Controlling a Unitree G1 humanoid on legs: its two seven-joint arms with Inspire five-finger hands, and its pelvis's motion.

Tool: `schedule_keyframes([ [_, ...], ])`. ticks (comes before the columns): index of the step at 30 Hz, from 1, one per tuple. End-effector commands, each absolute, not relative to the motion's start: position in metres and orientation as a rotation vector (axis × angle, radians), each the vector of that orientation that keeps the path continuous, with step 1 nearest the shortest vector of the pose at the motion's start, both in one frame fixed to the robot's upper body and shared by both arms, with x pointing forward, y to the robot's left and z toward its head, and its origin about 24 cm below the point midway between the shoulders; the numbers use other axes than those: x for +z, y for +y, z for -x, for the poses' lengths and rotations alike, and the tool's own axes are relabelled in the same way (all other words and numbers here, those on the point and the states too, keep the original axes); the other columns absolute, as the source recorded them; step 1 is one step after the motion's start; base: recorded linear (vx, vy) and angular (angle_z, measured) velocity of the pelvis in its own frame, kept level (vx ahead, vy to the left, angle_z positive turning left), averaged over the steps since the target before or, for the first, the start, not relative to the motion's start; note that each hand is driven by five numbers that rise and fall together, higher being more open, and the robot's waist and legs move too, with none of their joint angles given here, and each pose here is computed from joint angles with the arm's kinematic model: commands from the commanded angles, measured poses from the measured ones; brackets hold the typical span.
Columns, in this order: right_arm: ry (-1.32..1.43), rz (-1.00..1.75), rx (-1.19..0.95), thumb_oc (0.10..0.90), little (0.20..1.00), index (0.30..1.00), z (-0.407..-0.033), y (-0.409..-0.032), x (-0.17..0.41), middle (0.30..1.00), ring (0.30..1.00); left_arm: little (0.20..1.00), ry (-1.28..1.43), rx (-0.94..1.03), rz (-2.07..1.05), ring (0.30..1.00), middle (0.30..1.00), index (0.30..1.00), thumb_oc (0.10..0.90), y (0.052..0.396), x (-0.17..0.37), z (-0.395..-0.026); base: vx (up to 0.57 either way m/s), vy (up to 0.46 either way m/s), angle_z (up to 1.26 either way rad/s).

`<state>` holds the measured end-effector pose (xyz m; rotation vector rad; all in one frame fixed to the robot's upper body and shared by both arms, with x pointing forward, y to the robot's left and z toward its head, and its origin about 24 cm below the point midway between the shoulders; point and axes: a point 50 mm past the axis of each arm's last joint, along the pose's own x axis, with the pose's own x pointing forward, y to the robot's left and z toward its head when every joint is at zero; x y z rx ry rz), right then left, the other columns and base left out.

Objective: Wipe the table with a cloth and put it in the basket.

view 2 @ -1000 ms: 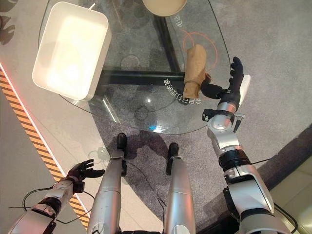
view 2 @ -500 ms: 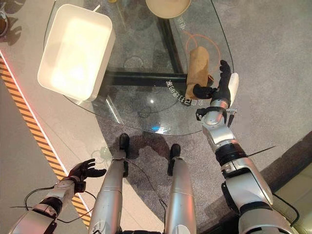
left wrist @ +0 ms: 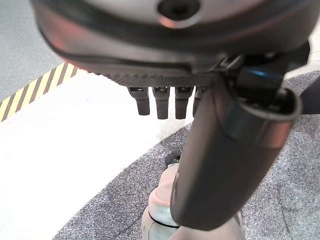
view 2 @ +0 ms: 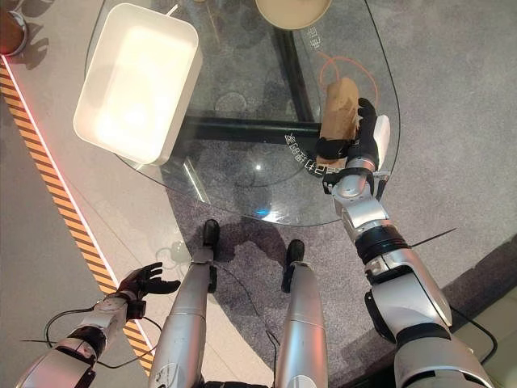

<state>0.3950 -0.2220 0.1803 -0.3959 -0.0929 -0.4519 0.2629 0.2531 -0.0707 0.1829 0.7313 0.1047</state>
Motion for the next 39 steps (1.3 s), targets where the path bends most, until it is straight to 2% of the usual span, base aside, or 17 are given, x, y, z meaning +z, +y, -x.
schedule_keyframes([
  [1,-0.254,0.383,-0.476,0.800,0.900,0.900,-0.396,-0.225,0.231,0.900,0.900,0.900,0.807,0.141,-0.192,0.900,0.900,0.900,0.800,0.258,-0.087,-0.240,0.00,0.000,0.00],
  [20,-0.136,0.508,-0.580,0.800,0.900,0.900,-0.404,-0.241,0.228,0.900,0.900,0.900,0.810,0.108,-0.193,0.900,0.900,0.900,0.800,0.248,-0.090,-0.241,0.00,0.000,0.00],
  [39,-0.104,0.595,-0.520,0.800,0.900,0.900,-0.409,-0.225,0.225,0.900,0.900,0.900,0.800,0.089,-0.194,0.900,0.900,0.900,0.800,0.244,-0.087,-0.246,0.00,0.000,0.00],
])
